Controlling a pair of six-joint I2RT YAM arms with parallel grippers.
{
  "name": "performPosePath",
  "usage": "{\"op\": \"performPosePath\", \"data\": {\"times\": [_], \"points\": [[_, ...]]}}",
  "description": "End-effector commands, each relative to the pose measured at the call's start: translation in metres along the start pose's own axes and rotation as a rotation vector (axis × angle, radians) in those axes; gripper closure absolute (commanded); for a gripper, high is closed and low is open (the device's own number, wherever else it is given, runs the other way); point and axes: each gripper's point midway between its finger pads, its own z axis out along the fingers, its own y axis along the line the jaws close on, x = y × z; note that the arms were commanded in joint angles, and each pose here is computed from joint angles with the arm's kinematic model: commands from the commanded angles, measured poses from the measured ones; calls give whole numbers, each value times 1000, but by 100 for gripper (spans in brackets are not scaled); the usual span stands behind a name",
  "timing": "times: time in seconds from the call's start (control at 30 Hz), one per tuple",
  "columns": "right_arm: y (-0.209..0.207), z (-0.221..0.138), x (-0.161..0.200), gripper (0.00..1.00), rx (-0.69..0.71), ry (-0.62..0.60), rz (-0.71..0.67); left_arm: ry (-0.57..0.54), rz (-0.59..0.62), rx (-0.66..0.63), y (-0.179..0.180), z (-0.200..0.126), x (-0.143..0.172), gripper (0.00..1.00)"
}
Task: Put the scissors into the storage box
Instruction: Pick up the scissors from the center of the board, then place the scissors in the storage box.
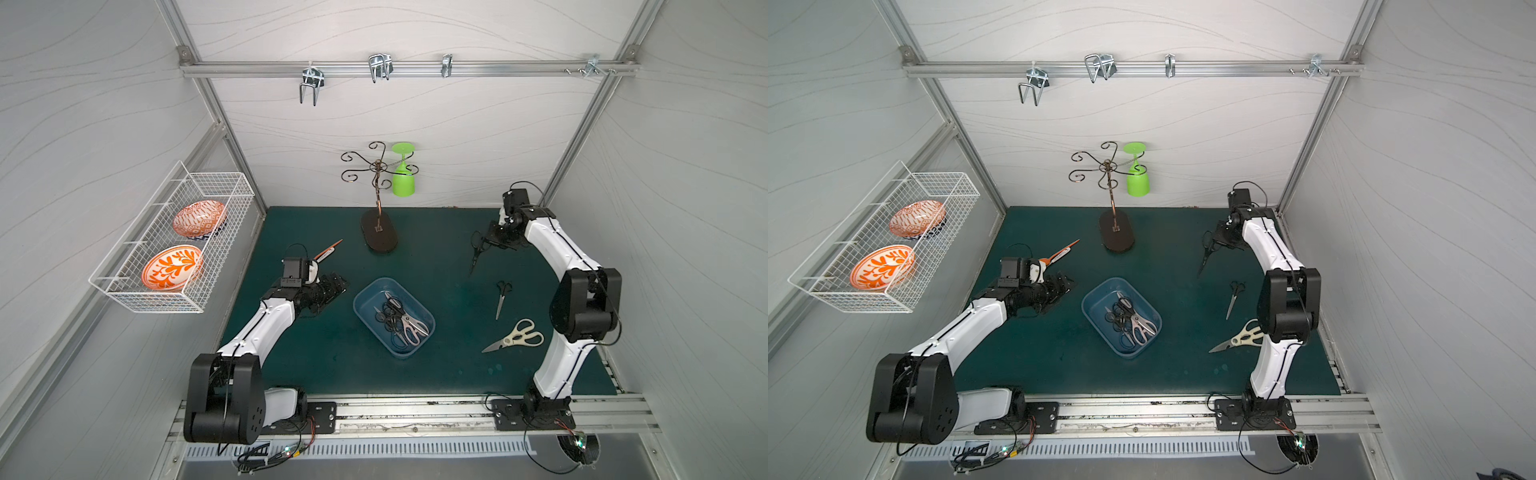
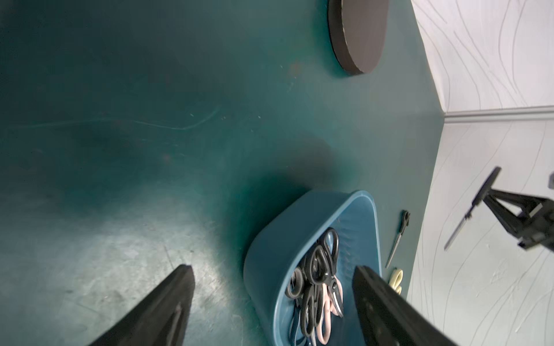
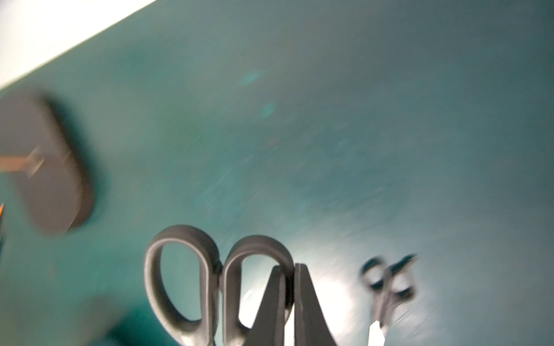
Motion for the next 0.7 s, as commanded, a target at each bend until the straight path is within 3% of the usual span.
{"op": "performPosePath", "data": {"times": [0.0,0.33,0.67], "points": [[54,-25,38,100,-87,35,-128,-58,-14,25,-8,-10,-19,13],[169,-64,147,100,-245,68,-456,-84,-23,37,-8,-16,-24,13],[229,-40,209,100,-270,134,-651,-89,-23,33,-6,-17,-24,13]]}}
